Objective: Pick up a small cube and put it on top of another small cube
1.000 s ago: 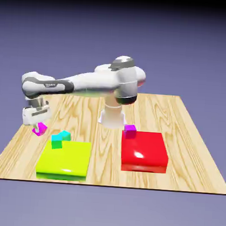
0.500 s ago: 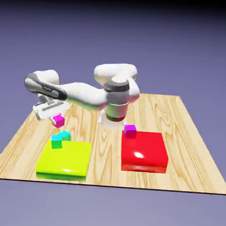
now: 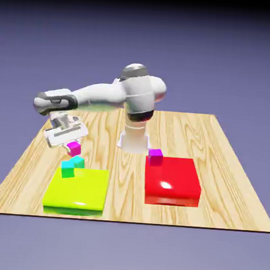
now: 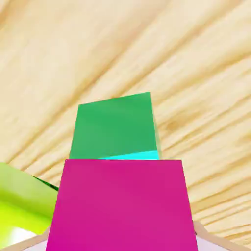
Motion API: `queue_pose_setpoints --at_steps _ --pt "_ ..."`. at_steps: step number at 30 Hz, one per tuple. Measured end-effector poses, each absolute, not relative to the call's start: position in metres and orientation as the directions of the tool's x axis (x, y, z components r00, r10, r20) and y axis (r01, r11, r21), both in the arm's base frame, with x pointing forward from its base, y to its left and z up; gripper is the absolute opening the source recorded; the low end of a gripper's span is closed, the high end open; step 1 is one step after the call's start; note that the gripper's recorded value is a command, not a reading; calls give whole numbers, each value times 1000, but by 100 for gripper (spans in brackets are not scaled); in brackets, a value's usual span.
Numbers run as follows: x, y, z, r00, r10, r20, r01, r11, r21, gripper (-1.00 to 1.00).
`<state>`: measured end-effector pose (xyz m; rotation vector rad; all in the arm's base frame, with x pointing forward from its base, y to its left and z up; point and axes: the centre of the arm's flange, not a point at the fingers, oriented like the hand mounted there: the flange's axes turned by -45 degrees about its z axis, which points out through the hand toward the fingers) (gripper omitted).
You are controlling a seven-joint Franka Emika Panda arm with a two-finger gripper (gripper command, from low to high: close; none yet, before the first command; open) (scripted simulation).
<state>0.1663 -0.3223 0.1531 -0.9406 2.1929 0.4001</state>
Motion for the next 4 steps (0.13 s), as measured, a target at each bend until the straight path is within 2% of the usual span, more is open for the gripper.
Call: queue_pose_setpoints --at_steps 4 --pt "179 -313 144 -473 -522 -710 -740 672 0 -100"
